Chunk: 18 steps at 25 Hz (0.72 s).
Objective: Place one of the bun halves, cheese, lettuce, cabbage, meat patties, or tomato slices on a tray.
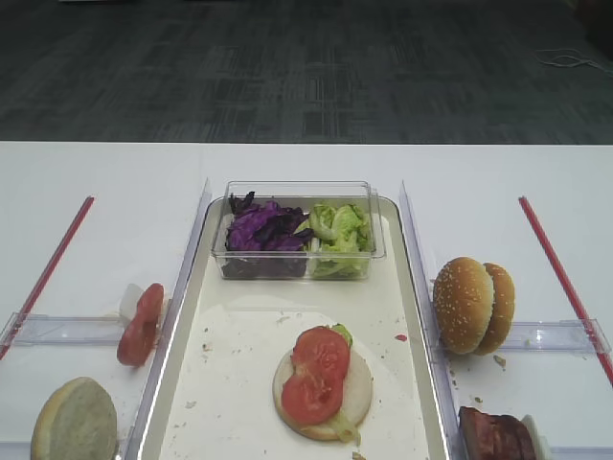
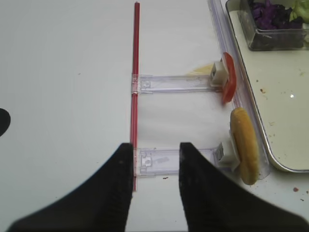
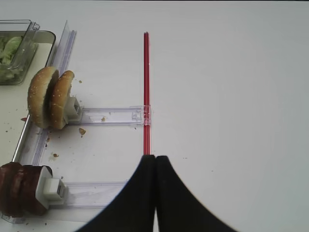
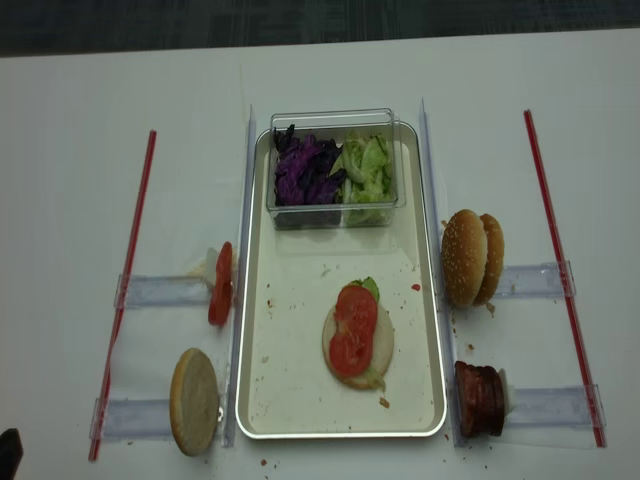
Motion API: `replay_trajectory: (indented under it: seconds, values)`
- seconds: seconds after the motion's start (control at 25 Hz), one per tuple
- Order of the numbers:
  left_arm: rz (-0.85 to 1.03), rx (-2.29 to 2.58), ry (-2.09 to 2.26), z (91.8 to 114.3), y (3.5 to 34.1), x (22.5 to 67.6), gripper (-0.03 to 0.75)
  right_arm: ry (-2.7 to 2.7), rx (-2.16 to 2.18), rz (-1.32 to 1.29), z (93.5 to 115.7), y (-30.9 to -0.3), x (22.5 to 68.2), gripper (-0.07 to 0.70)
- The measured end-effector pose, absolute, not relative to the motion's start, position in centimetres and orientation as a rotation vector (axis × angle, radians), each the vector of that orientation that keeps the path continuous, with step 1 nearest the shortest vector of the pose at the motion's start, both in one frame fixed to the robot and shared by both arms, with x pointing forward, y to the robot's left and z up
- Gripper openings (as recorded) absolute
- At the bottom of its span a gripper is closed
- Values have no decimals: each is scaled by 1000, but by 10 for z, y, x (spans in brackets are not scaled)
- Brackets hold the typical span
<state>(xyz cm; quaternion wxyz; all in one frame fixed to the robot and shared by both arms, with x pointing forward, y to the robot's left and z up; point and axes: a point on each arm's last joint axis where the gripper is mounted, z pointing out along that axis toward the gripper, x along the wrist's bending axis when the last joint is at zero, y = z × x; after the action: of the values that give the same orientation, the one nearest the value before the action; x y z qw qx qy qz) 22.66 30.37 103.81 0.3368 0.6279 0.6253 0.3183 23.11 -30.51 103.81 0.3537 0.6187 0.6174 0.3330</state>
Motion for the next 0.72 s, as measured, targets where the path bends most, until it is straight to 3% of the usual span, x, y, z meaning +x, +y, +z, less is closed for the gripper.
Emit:
replay_trajectory:
  seconds: [0.72]
  values:
    - [866, 1688, 1579, 1039, 310, 228, 223, 1598, 1598, 860, 1038, -305, 231, 6]
